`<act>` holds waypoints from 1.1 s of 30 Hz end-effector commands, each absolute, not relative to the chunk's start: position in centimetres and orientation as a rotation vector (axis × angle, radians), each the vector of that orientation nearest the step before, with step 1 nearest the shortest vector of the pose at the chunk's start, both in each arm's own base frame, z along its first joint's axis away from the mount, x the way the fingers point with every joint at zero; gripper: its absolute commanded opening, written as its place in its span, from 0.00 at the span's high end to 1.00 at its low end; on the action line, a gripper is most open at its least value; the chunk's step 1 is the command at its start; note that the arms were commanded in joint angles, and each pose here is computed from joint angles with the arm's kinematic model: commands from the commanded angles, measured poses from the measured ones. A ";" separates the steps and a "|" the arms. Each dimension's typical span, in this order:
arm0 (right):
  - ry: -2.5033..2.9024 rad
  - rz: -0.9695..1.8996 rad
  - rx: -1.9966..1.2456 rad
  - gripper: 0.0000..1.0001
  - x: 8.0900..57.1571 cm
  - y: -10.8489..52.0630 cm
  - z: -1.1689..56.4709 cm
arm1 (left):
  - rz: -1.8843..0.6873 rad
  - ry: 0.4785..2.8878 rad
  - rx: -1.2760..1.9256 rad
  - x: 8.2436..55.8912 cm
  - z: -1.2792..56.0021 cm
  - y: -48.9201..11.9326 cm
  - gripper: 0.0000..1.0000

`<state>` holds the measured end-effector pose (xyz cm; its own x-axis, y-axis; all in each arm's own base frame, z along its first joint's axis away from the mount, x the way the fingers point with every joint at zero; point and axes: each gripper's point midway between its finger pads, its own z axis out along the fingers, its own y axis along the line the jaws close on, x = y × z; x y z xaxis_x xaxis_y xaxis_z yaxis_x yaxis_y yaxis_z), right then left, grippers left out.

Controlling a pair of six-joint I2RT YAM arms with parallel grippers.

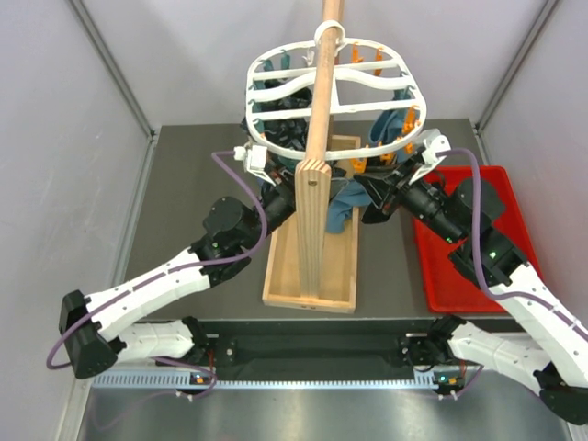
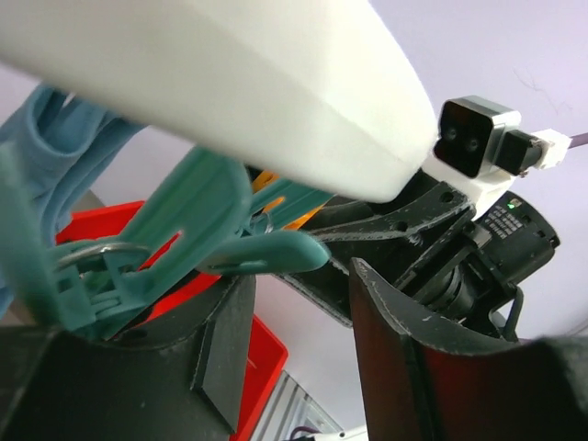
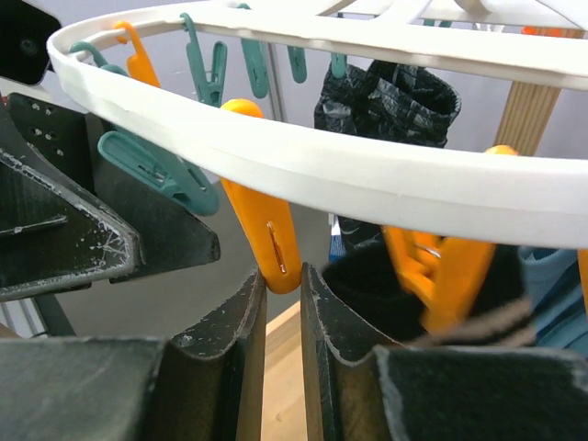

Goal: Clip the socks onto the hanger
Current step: Open the clamp at the hanger.

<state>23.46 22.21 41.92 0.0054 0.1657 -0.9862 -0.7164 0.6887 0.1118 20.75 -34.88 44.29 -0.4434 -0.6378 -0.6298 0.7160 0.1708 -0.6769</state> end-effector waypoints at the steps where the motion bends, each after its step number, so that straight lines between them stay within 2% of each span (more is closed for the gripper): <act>1: 1.365 0.728 -0.462 1.00 23.4 21.5 44.3 | -1.558 1.315 0.187 17.2 45.1 -33.2 0.49; 6: 1.375 0.738 -0.451 1.00 23.6 21.7 44.3 | -1.397 1.537 0.115 18.3 41.0 -31.5 0.35; 13: 1.403 0.737 -0.429 1.00 24.5 22.1 43.7 | -1.363 1.618 0.156 17.1 39.5 -30.1 0.35; 17: 1.412 0.739 -0.426 1.00 24.7 22.3 43.5 | -1.261 1.733 0.096 17.6 37.7 -28.7 0.38; 22: 1.425 0.725 -0.421 1.00 24.9 22.1 43.1 | -1.142 1.736 -0.141 19.2 36.1 -24.9 0.40; 28: 1.451 0.719 -0.424 1.00 25.0 22.1 42.4 | -1.126 1.600 -0.259 19.2 37.4 -20.9 0.50; 33: 1.470 0.737 -0.471 1.00 24.4 22.6 41.9 | -1.258 1.502 -0.106 16.5 41.8 -21.2 0.60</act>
<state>24.63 22.67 41.29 -0.0468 0.1654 -0.9851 -0.6908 0.7070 0.1515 17.80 -20.78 38.54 -0.3872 -0.6525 -0.6513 0.4381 0.4914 -0.7528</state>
